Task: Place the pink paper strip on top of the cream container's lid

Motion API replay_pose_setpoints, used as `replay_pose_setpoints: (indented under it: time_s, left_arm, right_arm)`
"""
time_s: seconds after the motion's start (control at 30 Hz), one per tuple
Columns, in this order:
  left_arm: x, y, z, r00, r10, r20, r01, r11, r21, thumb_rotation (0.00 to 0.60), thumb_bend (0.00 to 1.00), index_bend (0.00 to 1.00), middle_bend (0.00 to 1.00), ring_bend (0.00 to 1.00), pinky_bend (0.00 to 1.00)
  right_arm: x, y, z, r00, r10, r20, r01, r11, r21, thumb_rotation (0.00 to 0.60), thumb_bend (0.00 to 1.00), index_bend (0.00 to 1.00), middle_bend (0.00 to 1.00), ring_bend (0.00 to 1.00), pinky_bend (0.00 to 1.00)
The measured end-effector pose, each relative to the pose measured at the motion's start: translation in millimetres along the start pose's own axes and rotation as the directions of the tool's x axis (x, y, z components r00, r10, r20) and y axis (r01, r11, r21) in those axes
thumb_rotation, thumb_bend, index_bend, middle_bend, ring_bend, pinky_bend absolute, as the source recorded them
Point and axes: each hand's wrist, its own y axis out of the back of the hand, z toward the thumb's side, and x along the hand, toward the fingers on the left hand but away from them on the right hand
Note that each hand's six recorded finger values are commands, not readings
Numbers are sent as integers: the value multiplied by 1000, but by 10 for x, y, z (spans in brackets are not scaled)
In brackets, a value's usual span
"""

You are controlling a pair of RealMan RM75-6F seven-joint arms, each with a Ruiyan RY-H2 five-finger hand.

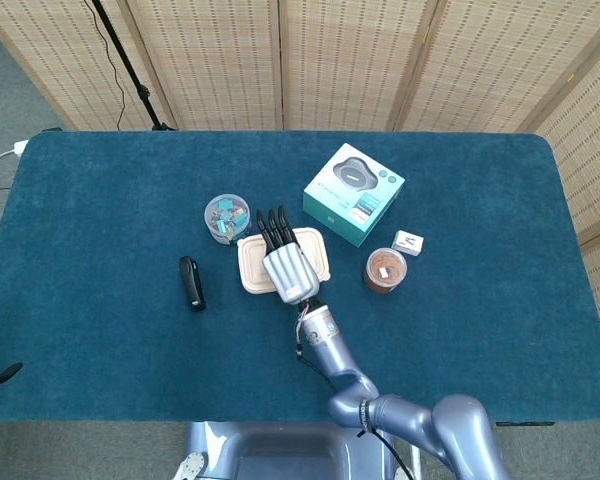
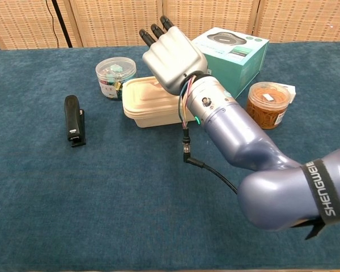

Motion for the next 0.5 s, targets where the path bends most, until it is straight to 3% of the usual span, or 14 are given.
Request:
replay_pose_setpoints:
  time_s: [0.3,0.5]
  left_arm:
    - [-6,23,-23,1000,1,0,-1,1000,-13,600,0,0,0,0,0]
    - [-7,42,-39,1000,4,-3,-4,1000,-21,600,0,0,0,0,0]
  right_arm:
    - [-41,2,46,1000,1,31,0,1000,-26,600,536,578,0,0,0]
    - [-59,-42,48,999,17,33,-16,999,-33,600,525,459,0,0,0]
